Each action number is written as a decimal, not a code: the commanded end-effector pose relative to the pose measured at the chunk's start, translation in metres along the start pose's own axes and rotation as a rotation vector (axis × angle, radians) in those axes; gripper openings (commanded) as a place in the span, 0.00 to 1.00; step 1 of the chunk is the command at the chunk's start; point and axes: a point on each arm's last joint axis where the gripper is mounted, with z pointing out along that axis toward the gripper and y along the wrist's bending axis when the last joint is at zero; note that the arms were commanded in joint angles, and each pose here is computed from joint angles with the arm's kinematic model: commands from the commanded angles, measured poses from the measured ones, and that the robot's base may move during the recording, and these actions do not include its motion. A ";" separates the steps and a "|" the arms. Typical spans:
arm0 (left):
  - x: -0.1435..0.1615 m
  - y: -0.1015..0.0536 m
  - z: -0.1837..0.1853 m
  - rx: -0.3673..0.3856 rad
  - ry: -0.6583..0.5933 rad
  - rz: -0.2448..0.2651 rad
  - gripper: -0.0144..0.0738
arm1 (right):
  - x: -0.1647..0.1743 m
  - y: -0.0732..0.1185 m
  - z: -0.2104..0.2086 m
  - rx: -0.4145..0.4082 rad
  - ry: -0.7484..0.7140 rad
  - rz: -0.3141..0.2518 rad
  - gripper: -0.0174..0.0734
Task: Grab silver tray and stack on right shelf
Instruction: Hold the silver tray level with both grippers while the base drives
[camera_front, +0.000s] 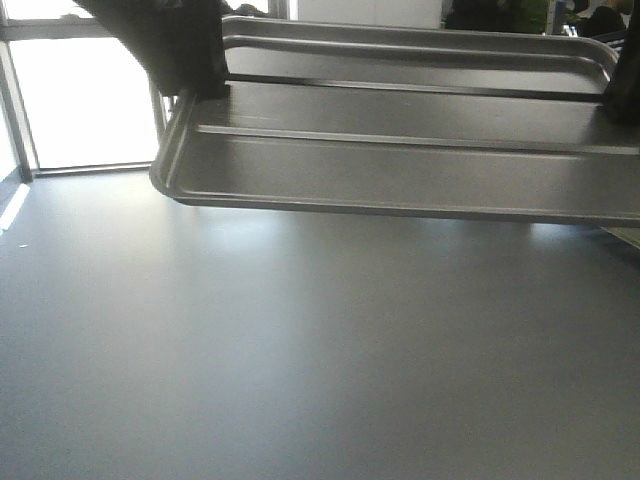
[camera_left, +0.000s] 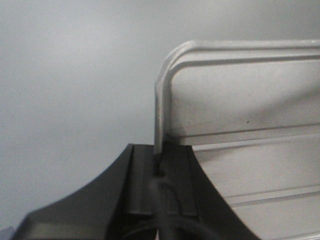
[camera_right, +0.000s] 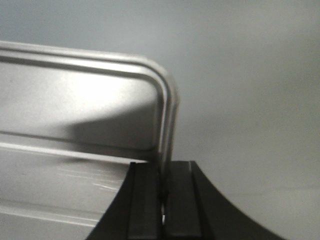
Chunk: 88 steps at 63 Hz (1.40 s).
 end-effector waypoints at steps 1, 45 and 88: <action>-0.009 0.002 -0.025 0.033 -0.097 0.007 0.06 | -0.010 0.000 -0.017 -0.011 -0.097 -0.032 0.25; -0.009 0.002 -0.025 0.033 -0.097 0.007 0.06 | -0.010 0.000 -0.017 -0.011 -0.097 -0.032 0.25; -0.010 0.003 -0.025 0.031 -0.095 0.003 0.06 | -0.010 0.000 -0.016 -0.010 -0.095 -0.032 0.25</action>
